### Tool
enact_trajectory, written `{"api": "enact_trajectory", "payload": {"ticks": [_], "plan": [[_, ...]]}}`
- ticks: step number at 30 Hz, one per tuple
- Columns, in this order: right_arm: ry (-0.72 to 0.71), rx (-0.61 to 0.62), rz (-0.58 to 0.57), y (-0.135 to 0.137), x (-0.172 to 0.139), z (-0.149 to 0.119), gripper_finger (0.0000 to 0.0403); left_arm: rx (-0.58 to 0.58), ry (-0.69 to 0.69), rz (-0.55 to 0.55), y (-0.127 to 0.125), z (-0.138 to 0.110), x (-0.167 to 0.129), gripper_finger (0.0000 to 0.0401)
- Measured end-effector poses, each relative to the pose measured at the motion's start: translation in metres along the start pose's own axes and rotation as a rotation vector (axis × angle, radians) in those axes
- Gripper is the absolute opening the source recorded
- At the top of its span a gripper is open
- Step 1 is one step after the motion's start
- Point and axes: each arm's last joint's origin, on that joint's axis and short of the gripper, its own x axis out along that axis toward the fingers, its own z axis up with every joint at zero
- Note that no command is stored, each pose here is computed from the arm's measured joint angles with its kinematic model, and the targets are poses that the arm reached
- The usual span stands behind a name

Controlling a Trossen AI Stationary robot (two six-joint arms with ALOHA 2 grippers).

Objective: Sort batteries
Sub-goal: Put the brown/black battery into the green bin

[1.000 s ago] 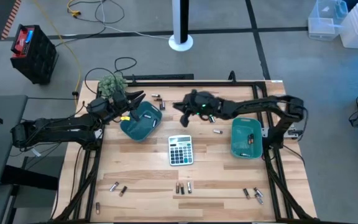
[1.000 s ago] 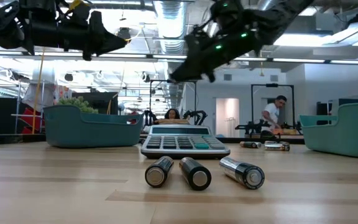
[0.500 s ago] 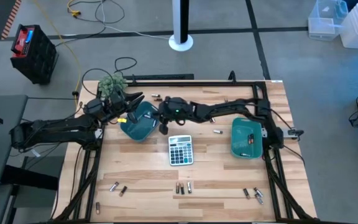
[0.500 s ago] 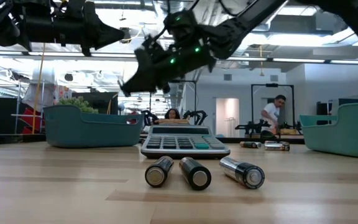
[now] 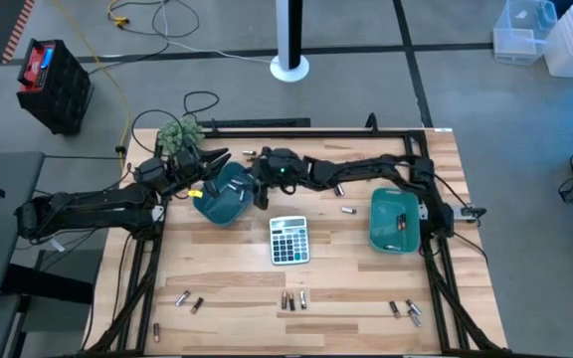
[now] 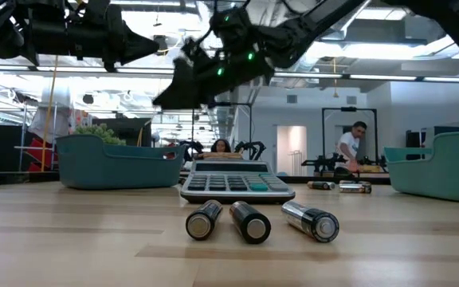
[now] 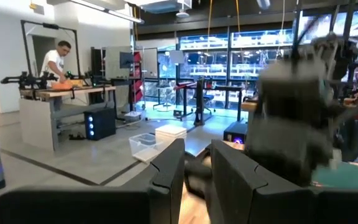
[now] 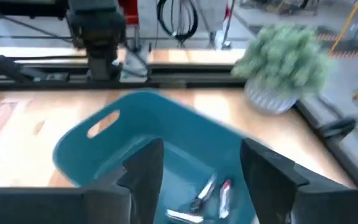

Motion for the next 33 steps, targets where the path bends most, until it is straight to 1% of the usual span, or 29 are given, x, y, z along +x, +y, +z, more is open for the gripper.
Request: {"api": "enact_trajectory", "payload": {"ticks": [2, 5, 7, 10, 14, 16, 18, 21, 24, 27, 29, 33], "plan": [[0.014, -0.028, -0.015, -0.008, -0.006, 0.005, 0.0226, 0.0, 0.002, 0.0, 0.0, 0.0, 0.0, 0.0076], [0.057, -0.063, -0.045, -0.026, -0.013, 0.004, 0.0224, 0.004, 0.007, 0.0, 0.0, -0.001, 0.0, 0.0076], [0.081, -0.068, -0.073, -0.042, -0.019, 0.004, 0.0223, 0.006, 0.014, 0.0, 0.0, -0.001, 0.0, 0.0076], [0.122, -0.041, -0.122, -0.073, -0.026, -0.002, 0.0223, 0.006, 0.017, 0.0, 0.0, -0.002, 0.0, 0.0076], [0.148, 0.004, -0.09, -0.109, -0.035, -0.013, 0.0223, 0.006, 0.025, -0.001, 0.0, -0.002, 0.0, 0.0076], [0.16, 0.009, -0.083, -0.122, -0.04, -0.017, 0.0223, 0.003, 0.034, -0.001, 0.0, -0.003, 0.0, 0.0076], [0.204, 0.012, -0.087, -0.132, -0.044, -0.019, 0.0223, -0.005, 0.039, -0.001, 0.0, -0.004, 0.0, 0.0076], [0.255, 0.007, -0.09, -0.141, -0.049, -0.021, 0.0223, -0.014, 0.055, 0.004, 0.0, -0.005, 0.0, 0.0076], [0.28, -0.033, -0.081, -0.142, -0.05, -0.024, 0.0223, -0.023, 0.084, 0.051, 0.001, -0.008, 0.0, 0.0076], [0.252, -0.103, -0.046, -0.141, -0.049, -0.022, 0.0223, -0.033, 0.126, 0.122, 0.003, -0.012, -0.001, 0.0076], [0.235, -0.126, -0.018, -0.143, -0.05, -0.021, 0.0223, -0.038, 0.143, 0.15, 0.004, -0.014, -0.001, 0.0076], [0.227, -0.129, 0.033, -0.149, -0.054, -0.024, 0.0223, -0.061, 0.184, 0.182, 0.005, -0.016, -0.001, 0.0076]]}}
